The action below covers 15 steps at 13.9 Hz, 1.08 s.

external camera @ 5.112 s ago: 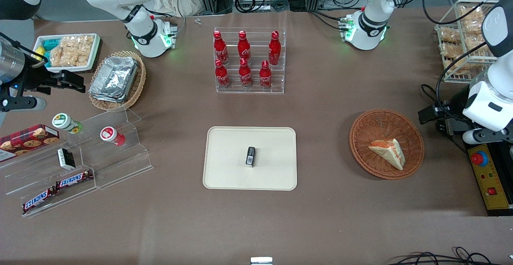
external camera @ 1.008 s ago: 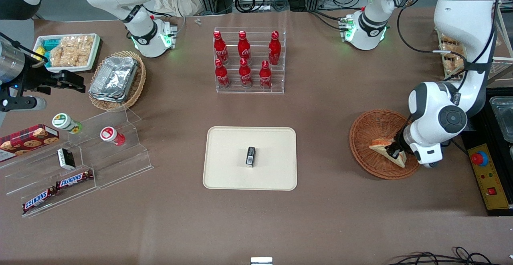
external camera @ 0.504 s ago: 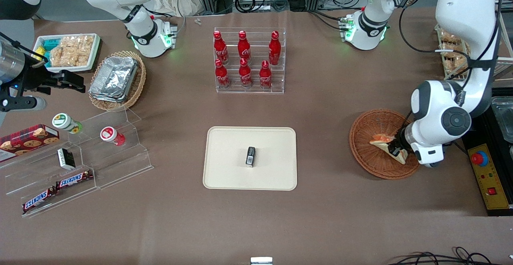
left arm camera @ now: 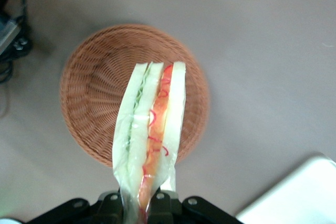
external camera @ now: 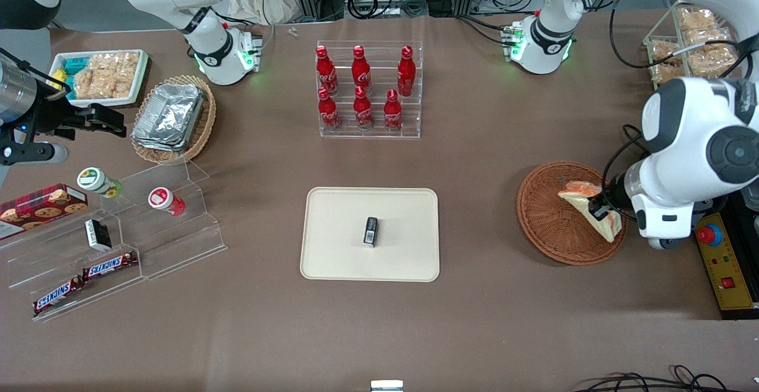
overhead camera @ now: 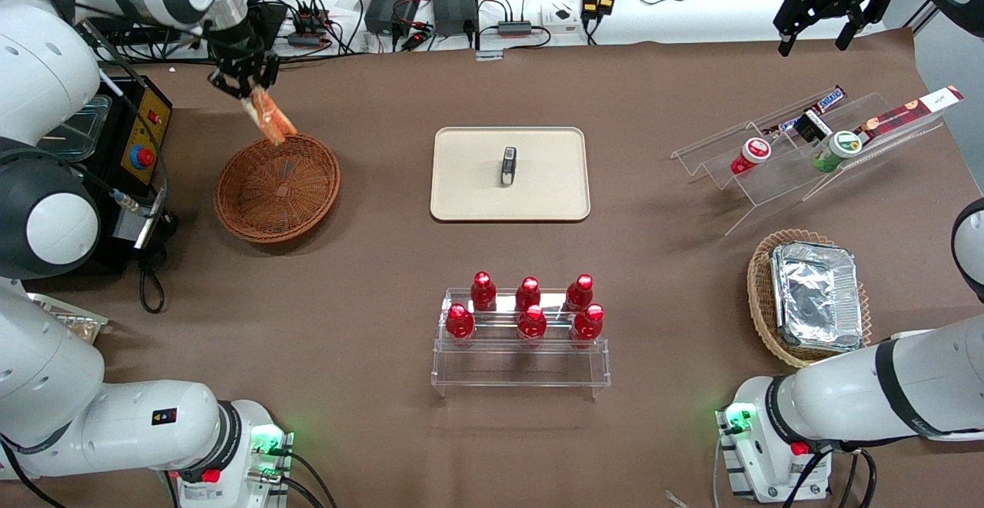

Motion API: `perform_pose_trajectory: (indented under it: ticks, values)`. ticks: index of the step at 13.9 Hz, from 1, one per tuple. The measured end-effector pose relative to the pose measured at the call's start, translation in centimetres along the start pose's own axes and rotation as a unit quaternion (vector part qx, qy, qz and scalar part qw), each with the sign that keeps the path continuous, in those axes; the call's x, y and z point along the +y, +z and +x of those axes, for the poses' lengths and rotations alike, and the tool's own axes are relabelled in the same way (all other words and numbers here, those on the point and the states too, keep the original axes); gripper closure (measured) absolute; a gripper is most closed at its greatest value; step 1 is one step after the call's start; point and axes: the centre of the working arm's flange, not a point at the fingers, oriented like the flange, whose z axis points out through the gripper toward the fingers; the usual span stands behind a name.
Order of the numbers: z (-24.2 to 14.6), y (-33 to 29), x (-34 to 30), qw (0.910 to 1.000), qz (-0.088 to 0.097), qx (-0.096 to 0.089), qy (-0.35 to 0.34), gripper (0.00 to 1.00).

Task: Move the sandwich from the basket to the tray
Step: 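Carry the sandwich with the left gripper over to the cream tray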

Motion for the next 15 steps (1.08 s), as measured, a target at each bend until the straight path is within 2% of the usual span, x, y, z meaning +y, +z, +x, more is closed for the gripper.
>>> perform_pose_trajectory:
  ticks: [2,5,8,11,13,15]
  values:
    - [-2.7,-2.5,2.9,0.9984,-0.025,0.01,0.051,0.84]
    - [-7.7,-2.2,8.0,0.9892,-0.043,-0.007,0.14,0.84]
    - [-10.8,-0.9,12.0,0.9697,-0.053,-0.02,0.238,0.84]
    - [-14.2,0.3,15.0,0.9539,-0.051,-0.024,0.295,0.84]
    - [-16.3,2.1,16.8,0.9437,-0.031,-0.008,0.329,0.84]
    - [-18.3,4.8,18.9,0.935,-0.027,-0.003,0.354,0.84]
